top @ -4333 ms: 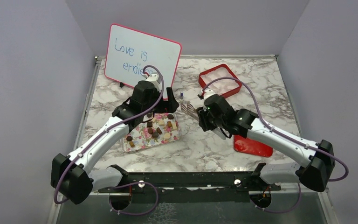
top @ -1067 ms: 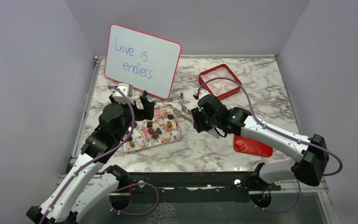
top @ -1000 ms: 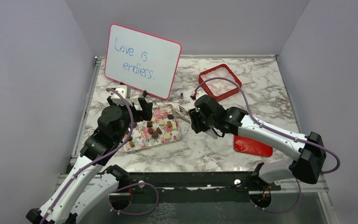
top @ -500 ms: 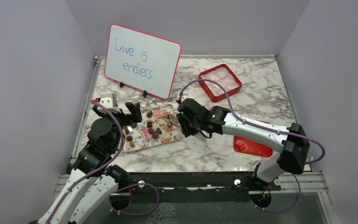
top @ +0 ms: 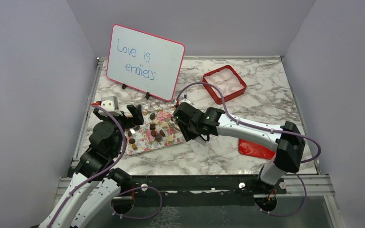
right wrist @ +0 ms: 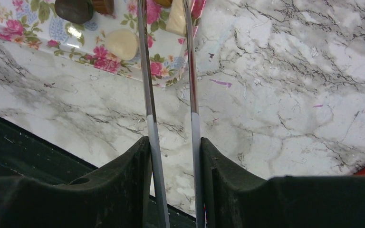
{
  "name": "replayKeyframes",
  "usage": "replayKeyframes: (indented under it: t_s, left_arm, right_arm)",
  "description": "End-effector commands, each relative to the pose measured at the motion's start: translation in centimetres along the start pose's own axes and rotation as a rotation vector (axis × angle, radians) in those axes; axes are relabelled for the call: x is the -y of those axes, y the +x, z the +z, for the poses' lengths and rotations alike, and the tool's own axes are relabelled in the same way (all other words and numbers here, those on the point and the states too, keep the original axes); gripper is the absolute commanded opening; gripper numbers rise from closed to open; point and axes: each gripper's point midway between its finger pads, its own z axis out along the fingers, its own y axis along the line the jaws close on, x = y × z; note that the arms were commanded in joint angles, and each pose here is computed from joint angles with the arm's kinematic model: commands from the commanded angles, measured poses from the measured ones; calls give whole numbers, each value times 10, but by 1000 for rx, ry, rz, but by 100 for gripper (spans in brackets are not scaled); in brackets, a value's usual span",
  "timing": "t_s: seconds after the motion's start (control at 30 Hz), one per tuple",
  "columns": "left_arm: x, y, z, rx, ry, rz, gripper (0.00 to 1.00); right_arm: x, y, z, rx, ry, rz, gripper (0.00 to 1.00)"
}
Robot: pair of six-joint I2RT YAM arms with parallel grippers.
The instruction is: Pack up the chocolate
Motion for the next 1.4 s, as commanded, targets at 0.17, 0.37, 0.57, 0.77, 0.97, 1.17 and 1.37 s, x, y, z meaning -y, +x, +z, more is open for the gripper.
replayKeyframes:
  t_s: [0.17, 0.37, 0.57, 0.77, 0.97, 1.17, 1.37]
  left_arm:
    - [-4, -6, -1, 32, -17, -3, 99]
    - [-4, -6, -2, 33, -17, -3, 99]
    - [-4, -8, -3, 40, -16, -9, 99]
    - [-4, -7, -3, 38, -16, -7, 99]
    - [-4, -8, -3, 41, -14, -9, 99]
    - [-5, -8, -4, 44, -13, -11, 99]
    - [-4, -7, -4, 42, -10, -11, 99]
  right_arm:
    - [-7, -4, 1, -4, 18, -17, 43]
    - [-10, -3, 0, -11, 31, -37, 41]
    - [-20, -4, -2, -15, 7, -56, 41]
    - [-17, 1, 1, -34, 27, -64, 41]
    - [-17, 4, 5, -54, 60, -80, 40]
    - [-17, 2, 6, -40, 68, -73, 32]
    - [-19, -1, 0, -10, 48, -55, 29]
